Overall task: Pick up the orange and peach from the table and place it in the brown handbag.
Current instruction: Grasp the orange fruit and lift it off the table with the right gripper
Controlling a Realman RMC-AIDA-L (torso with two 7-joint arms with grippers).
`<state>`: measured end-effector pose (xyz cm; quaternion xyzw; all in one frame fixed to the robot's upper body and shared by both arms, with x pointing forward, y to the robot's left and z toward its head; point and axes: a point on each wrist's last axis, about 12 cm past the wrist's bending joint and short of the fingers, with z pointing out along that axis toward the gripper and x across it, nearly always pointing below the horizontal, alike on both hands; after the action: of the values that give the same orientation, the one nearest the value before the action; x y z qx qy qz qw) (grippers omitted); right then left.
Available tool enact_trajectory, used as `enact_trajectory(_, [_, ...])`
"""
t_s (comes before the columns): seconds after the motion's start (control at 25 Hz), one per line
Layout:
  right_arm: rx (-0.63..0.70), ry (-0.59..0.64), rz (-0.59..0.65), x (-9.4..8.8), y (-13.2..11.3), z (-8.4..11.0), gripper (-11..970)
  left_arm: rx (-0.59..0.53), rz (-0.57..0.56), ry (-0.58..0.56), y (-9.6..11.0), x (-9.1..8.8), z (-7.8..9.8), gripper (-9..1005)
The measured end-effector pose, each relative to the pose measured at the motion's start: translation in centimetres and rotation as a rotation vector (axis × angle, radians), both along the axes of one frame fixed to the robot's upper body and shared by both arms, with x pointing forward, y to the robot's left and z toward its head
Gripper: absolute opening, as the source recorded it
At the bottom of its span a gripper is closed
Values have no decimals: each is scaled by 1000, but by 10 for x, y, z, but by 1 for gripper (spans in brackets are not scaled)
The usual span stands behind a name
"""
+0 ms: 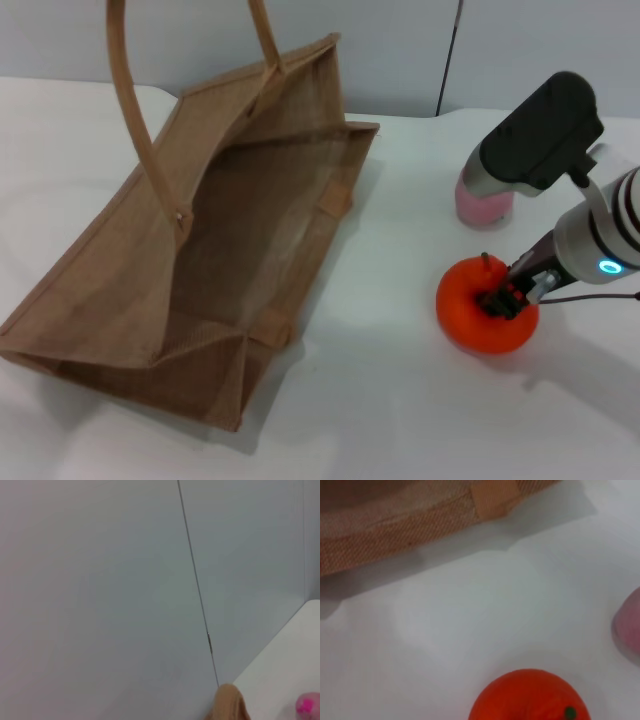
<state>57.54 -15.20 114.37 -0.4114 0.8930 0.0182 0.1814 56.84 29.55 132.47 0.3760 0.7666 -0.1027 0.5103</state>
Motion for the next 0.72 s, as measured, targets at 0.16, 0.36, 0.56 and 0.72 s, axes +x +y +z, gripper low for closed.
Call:
enact_trajectory(0.16, [10,-16,0,2,0,6,380,-1,-2,-1,0,0,0,124])
enact_trajectory(0.36, [27,-43,4,4,0,16,331,-3,0,-7,1,-1,1,124])
enact_trajectory(0.56, [44,-70,10,3,-2,33,299,-2,1,-15,1,-2,2,125])
enact_trajectory(0.72, [75,-123,40,-5,0,58,281,5,1,-33,0,-4,6,125])
